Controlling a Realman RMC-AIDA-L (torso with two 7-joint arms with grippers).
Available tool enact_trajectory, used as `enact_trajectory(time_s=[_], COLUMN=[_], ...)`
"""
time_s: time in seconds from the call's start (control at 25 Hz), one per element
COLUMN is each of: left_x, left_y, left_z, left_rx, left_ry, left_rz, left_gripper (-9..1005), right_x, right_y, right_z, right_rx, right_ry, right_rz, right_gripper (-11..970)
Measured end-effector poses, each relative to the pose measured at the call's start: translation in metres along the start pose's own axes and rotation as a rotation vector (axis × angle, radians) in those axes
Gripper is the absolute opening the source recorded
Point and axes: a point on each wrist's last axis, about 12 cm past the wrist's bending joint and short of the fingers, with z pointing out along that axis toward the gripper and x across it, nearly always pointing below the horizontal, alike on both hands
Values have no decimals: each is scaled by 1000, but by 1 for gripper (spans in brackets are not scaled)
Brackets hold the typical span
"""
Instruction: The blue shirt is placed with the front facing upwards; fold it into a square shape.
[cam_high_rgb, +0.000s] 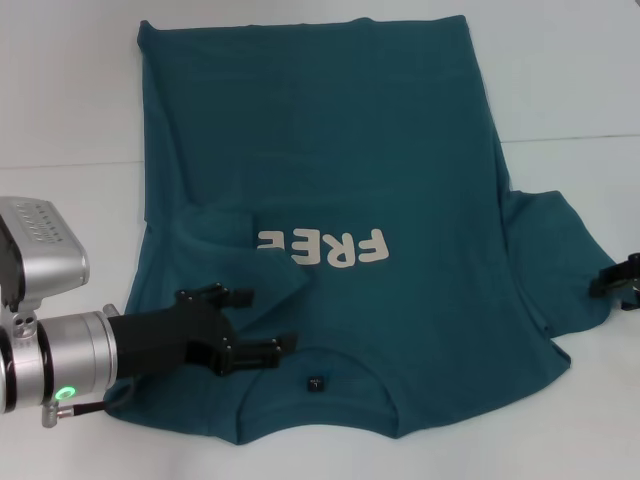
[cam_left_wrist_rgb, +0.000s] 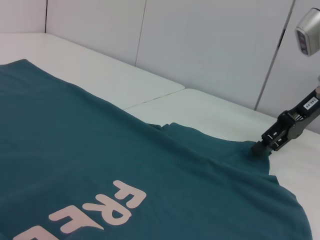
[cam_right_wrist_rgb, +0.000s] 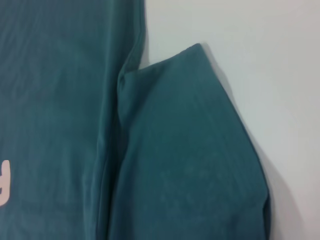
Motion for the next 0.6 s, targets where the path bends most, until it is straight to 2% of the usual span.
enact_trajectory(time_s=[0.24, 0.6], left_x=[0, -1], left_y=[0, 0], left_z=[0, 0], left_rx=[0, 0], left_ry=[0, -3], left_rz=[1, 1], left_gripper=[919, 920], right_x=[1, -1], right_y=[1, 1], right_z=[1, -1], right_rx=[3, 4], right_ry=[5, -1], right_rz=[-26, -40], right_gripper=[413, 215])
